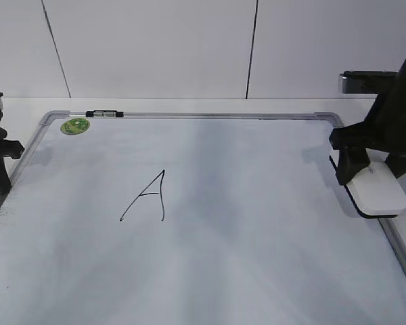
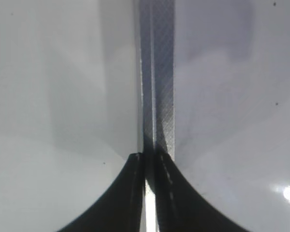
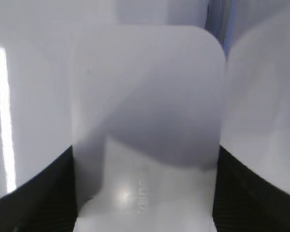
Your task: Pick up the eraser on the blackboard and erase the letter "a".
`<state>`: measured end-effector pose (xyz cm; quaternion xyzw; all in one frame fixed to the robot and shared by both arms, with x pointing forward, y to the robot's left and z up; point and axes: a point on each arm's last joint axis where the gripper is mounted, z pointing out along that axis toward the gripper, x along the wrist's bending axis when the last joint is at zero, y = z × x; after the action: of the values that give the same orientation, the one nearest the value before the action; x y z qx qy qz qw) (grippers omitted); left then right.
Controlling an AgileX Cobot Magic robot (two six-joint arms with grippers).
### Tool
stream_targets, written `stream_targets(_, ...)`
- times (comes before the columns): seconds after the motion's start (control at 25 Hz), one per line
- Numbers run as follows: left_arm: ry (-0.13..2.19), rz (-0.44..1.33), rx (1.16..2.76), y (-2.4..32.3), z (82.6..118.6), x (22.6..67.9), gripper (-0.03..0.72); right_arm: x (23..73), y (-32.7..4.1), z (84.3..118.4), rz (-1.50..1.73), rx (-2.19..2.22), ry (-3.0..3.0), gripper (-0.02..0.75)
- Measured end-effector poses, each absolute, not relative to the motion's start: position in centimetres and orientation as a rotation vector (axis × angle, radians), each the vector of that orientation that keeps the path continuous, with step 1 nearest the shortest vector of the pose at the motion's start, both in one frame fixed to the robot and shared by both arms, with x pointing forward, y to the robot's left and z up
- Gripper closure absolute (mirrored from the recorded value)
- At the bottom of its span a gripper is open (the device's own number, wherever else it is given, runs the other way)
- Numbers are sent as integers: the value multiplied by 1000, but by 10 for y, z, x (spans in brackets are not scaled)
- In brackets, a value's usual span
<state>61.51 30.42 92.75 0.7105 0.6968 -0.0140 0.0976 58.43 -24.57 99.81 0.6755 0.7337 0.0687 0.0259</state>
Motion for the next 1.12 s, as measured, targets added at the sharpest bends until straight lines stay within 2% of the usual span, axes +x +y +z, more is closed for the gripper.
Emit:
stream_targets(0.28,2063,-41,2103,304,928,615,641,597,-243,972,222,2122,2258,172)
stream_targets(0.48,2063,-41,2103,304,928,615,638,605,-243,971,296,2121,2173,172)
stream_targets(0.8,2063,-41,2103,304,928,615,635,607,-250,969,227,2085,2127,172)
stream_targets(1.12,2063,-41,2103,304,928,615,633,610,-250,951,171,2107,2146,172)
